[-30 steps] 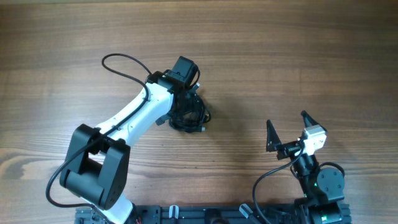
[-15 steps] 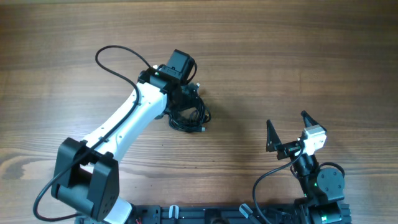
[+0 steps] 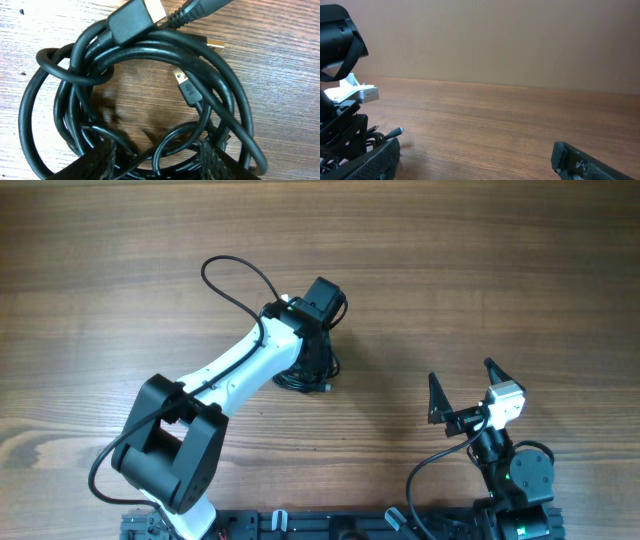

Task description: Untangle cables

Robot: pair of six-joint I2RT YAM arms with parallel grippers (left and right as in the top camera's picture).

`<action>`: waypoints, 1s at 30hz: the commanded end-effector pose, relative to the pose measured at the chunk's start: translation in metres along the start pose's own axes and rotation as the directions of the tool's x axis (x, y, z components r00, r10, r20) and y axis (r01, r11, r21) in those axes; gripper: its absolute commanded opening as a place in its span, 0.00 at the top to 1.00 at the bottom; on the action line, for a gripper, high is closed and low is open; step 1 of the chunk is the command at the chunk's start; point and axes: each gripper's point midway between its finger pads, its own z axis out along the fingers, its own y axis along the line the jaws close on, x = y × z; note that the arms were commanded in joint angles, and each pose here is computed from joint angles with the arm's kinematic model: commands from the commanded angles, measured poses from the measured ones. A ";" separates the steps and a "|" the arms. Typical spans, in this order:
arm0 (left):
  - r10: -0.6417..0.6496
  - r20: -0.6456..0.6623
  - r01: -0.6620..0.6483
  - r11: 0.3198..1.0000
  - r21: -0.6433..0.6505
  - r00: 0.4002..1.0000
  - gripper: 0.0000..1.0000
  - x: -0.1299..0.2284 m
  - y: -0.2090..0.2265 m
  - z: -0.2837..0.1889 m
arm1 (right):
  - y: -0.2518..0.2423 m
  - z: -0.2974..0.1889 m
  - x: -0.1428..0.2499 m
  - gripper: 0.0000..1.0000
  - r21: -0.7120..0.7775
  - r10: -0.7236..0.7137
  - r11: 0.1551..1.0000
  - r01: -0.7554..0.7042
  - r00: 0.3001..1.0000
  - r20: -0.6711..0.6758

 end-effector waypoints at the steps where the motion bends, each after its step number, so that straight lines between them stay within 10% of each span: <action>1: 0.005 0.002 -0.005 1.000 -0.029 1.000 0.41 0.001 0.005 0.006 | -0.003 0.000 -0.002 0.00 0.018 -0.009 1.000 0.009 1.000 0.009; 7: -0.018 0.018 0.018 1.000 -0.021 1.000 0.36 -0.008 0.008 0.004 | -0.003 0.000 -0.002 0.00 0.018 -0.009 1.000 0.009 1.000 0.009; 14: -0.024 0.010 0.024 0.999 -0.045 1.000 0.96 -0.008 0.016 0.001 | -0.003 0.000 -0.002 0.00 0.018 -0.009 1.000 0.009 1.000 0.009; 23: -0.143 0.026 0.144 0.985 -0.098 0.989 0.92 -0.024 0.045 -0.038 | -0.003 0.000 -0.002 0.00 0.018 -0.009 1.000 0.009 1.000 0.009; 28: -0.238 -0.017 0.231 0.957 -0.177 0.971 0.49 -0.001 0.072 -0.015 | -0.003 0.000 -0.002 0.00 0.018 -0.009 1.000 0.009 1.000 0.009; 30: -0.241 -0.038 0.233 0.961 -0.151 0.970 0.50 0.006 0.069 -0.005 | -0.003 0.000 -0.002 0.00 0.018 -0.009 1.000 0.009 1.000 0.009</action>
